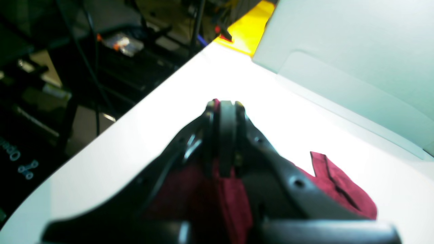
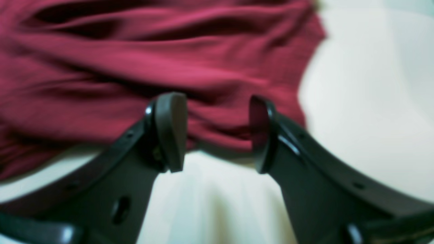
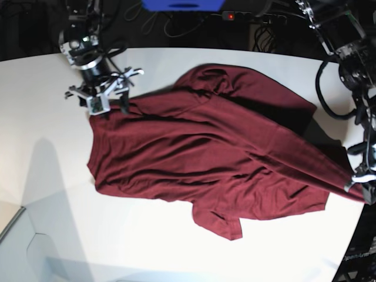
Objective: Layout the t-shirt on the table in an organized manner, then fold the t-shirt properly
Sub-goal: 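Move the right gripper over the shirt and grasp fabric near the collar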
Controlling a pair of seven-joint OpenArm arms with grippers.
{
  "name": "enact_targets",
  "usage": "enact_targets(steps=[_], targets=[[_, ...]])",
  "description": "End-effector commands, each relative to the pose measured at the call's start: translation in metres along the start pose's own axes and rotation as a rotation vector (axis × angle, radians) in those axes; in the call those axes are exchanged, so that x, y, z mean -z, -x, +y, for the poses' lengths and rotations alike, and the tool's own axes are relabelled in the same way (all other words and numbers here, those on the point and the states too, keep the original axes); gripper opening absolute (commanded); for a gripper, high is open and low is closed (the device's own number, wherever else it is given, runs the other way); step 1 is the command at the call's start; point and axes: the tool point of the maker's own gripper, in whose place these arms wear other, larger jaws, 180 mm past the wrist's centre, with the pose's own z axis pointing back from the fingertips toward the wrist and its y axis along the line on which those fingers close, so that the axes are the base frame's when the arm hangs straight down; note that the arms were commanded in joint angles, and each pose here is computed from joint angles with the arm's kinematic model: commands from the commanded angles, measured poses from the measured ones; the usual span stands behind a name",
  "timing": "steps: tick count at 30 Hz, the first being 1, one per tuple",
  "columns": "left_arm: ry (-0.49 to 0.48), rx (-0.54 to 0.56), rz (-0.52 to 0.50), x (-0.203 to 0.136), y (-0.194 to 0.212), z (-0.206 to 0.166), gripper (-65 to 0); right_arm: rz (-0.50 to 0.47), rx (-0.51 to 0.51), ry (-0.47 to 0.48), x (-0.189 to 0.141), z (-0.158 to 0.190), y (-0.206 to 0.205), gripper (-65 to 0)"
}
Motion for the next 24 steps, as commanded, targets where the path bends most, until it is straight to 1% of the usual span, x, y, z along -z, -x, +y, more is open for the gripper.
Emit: enact_targets(steps=[1, 4, 6, 11, 14, 15, 17, 20, 24], targets=[[0.027, 0.009, -0.054, 0.005, -0.018, -0.01, -64.8, -0.053, -0.002, -0.021, -0.003, 0.008, -0.014, -35.2], [0.059, 0.005, -0.042, 0.013, -0.015, -0.024, -64.8, -0.071, -0.009, -0.104, -0.008, 0.041, -0.022, -35.8], [0.071, 0.007, -0.04, 0.015, -0.014, -0.03, -64.8, -0.07, -0.008, -0.161, -0.012, 0.063, -0.021, -39.0], [0.08, 0.006, -0.02, 0.019, -0.007, -0.034, -64.8, -0.081, -0.002, -0.302, -0.016, 0.117, -0.025, -53.8], [0.075, 0.005, -0.018, 0.019, -0.006, -0.032, -64.8, -0.064, 0.005, -0.391, -0.016, 0.151, -0.019, -63.1], [0.072, 0.005, -0.014, 0.019, -0.005, -0.03, -64.8, -0.053, 0.009, -0.418, -0.016, 0.161, -0.015, -65.0], [0.07, 0.006, -0.011, 0.018, -0.003, -0.029, -64.8, -0.049, -0.001, -0.466, -0.007, 0.178, -0.014, -65.0], [0.06, 0.022, 0.017, 0.013, 0.008, -0.023, -64.8, -0.018, -0.018, -0.539, 0.005, 0.203, -0.003, -65.0], [0.049, 0.03, 0.054, 0.007, 0.023, -0.016, -64.8, 0.003, -0.047, -0.628, 0.014, 0.236, 0.004, -65.0]])
